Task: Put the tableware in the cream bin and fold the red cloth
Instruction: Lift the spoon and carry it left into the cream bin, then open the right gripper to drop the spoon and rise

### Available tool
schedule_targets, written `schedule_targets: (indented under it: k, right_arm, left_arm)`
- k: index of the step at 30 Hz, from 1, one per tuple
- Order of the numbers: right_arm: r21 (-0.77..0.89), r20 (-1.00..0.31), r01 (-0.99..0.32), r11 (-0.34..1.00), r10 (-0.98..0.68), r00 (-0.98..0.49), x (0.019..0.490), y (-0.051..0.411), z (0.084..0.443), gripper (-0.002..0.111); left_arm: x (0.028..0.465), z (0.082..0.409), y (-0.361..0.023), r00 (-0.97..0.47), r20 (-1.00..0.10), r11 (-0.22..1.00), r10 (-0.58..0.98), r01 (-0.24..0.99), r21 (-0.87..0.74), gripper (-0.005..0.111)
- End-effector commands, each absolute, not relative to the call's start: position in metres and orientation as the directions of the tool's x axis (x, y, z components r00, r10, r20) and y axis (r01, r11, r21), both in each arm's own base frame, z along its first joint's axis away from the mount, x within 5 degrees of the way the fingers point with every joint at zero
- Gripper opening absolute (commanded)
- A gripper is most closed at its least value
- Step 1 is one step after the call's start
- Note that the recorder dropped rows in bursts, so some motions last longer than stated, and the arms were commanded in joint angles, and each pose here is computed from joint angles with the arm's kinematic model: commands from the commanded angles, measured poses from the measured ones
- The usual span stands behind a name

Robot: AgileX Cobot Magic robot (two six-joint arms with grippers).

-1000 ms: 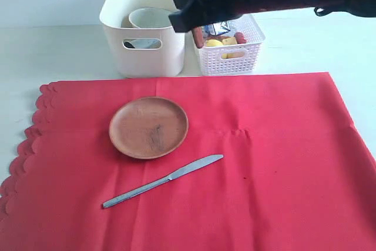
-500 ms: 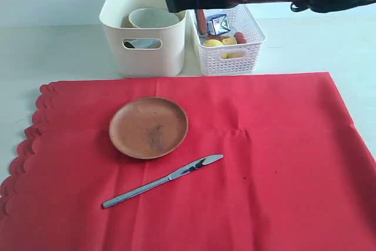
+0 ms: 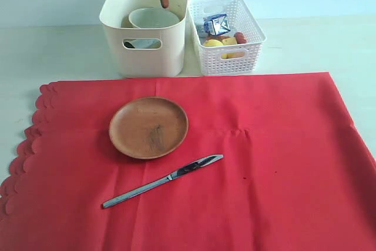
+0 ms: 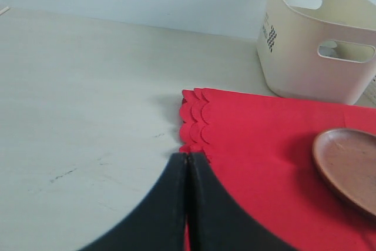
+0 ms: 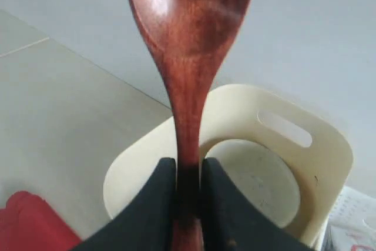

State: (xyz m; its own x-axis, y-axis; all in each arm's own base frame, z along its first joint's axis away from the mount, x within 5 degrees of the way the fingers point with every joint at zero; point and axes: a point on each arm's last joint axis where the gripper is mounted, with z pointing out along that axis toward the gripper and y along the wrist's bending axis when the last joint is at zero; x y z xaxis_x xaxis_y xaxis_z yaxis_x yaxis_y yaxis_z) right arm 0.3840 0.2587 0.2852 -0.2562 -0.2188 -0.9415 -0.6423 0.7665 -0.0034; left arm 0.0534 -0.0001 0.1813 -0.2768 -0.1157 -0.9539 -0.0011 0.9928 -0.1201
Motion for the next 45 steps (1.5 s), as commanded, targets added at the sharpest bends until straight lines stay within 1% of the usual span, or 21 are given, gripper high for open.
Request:
schedule_targets:
  k: [1, 7, 12, 26, 33, 36, 41, 45]
  right_arm:
    - [-0.005, -0.952, -0.647, 0.762, -0.202, -0.232, 0.398, 0.268, 0.288, 0.000]
    - [-0.027, -0.956, -0.642, 0.766, -0.208, -0.207, 0.417, 0.279, 0.279, 0.000]
    - [-0.042, -0.957, -0.603, 0.797, -0.206, -0.206, 0.432, 0.283, 0.267, 0.000]
    - [-0.046, -0.930, -0.574, 0.818, -0.245, -0.274, 0.454, 0.287, 0.213, 0.000]
    - [-0.042, -0.917, -0.577, 0.816, -0.261, -0.301, 0.456, 0.288, 0.195, 0.000]
    - [-0.042, -0.914, -0.577, 0.816, -0.265, -0.308, 0.457, 0.288, 0.190, 0.005]
    - [-0.038, -0.903, -0.582, 0.813, -0.277, -0.327, 0.458, 0.289, 0.177, 0.018]
    - [-0.034, -0.899, -0.587, 0.809, -0.281, -0.335, 0.458, 0.290, 0.172, 0.025]
  left_arm:
    - [0.053, 0.181, 0.000, -0.270, -0.955, 0.992, -0.123, -0.001, -0.127, 0.000]
    - [0.053, 0.181, 0.000, -0.270, -0.955, 0.992, -0.120, 0.000, -0.125, 0.000]
    - [0.053, 0.181, 0.000, -0.270, -0.955, 0.992, -0.120, 0.000, -0.125, 0.000]
    - [0.053, 0.181, 0.000, -0.270, -0.955, 0.992, -0.120, 0.000, -0.125, 0.000]
    - [0.053, 0.181, 0.000, -0.270, -0.955, 0.992, -0.120, 0.000, -0.125, 0.000]
    - [0.053, 0.181, 0.000, -0.270, -0.955, 0.992, -0.120, 0.000, -0.125, 0.000]
    - [0.053, 0.181, 0.000, -0.270, -0.955, 0.992, -0.120, 0.000, -0.125, 0.000]
    - [0.053, 0.181, 0.000, -0.270, -0.955, 0.992, -0.120, 0.000, -0.125, 0.000]
